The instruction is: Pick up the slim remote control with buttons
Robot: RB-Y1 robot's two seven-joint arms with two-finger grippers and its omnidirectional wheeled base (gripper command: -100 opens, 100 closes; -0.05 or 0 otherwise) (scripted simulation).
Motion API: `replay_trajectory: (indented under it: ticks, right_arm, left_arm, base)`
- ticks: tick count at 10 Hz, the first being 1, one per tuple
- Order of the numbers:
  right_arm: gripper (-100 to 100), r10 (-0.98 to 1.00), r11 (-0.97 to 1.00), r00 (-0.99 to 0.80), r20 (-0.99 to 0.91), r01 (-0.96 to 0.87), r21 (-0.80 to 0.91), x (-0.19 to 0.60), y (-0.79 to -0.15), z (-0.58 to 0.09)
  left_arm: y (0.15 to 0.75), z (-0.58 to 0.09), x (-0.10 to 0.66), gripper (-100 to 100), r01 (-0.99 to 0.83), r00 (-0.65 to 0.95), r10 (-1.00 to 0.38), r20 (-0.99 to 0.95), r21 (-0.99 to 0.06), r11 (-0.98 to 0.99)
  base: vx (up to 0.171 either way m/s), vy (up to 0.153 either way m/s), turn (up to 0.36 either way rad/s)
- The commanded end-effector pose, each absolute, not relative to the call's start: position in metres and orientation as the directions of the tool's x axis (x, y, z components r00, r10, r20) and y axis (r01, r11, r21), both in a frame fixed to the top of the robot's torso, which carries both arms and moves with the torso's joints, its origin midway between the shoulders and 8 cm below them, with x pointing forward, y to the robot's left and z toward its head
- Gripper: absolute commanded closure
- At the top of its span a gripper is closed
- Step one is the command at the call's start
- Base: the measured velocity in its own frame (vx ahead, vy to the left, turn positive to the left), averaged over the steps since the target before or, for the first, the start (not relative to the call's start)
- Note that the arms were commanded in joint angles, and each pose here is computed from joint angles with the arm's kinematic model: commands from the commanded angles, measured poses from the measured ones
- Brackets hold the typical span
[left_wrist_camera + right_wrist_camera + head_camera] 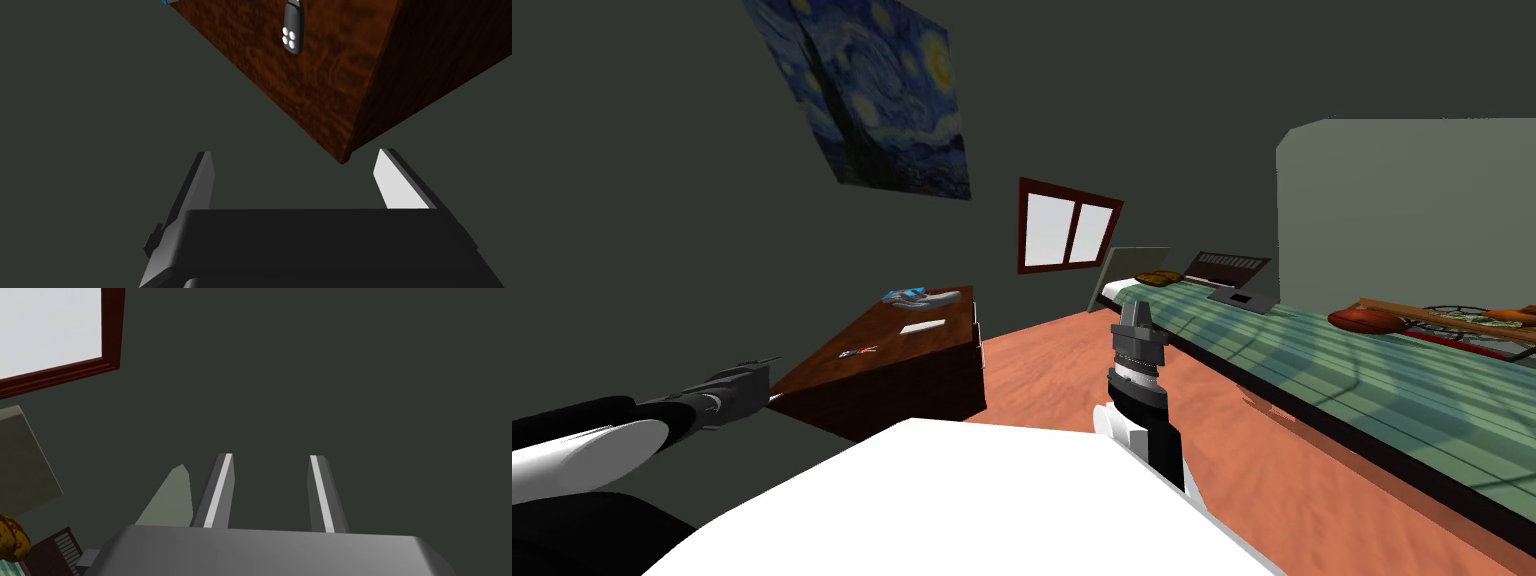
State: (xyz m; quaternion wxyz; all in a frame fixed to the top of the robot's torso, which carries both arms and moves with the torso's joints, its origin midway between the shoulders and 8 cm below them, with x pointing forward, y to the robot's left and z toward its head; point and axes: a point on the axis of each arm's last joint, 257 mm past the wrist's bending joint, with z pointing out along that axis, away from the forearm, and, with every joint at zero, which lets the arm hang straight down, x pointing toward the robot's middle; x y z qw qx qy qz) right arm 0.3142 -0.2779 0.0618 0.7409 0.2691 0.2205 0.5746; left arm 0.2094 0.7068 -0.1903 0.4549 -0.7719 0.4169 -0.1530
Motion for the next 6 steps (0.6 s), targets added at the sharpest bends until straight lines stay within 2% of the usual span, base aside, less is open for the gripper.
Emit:
replay_trajectory:
  ticks: [1,2,4,5,6]
  right_arm:
    - [0,0.97,0.195,0.243,-0.017,-0.733,0.652,0.314,-0.278,0.062]
    - [0,0.97,0.195,0.243,-0.018,-0.733,0.652,0.314,-0.278,0.062]
    - [0,0.97,0.195,0.243,-0.018,-0.733,0.652,0.314,-0.278,0.062]
    - [0,0.97,0.195,0.243,-0.018,-0.733,0.652,0.314,-0.278,0.062]
    - [0,0.97,0.195,0.243,-0.018,-0.733,0.652,0.314,-0.278,0.062]
  left_arm:
    - [0.71,-0.197,0.197,-100,-0.532,0.613,-0.777,-0.143,-0.802,-0.272]
    - [0.709,-0.2,0.195,-100,-0.541,0.613,-0.777,-0.143,-0.793,-0.281]
    - [0.716,-0.204,0.177,-100,-0.565,0.629,-0.764,-0.143,-0.76,-0.322]
    - [0.715,-0.206,0.176,-100,-0.569,0.628,-0.765,-0.143,-0.755,-0.326]
    - [0.721,-0.206,0.163,-100,-0.579,0.643,-0.753,-0.142,-0.734,-0.356]
  base:
    - [0.065,-0.02,-0.115]
    - [0.022,-0.003,0.026]
    - [0.05,-0.006,-0.169]
    - [0.024,-0.008,0.015]
    - [0.064,-0.027,-0.228]
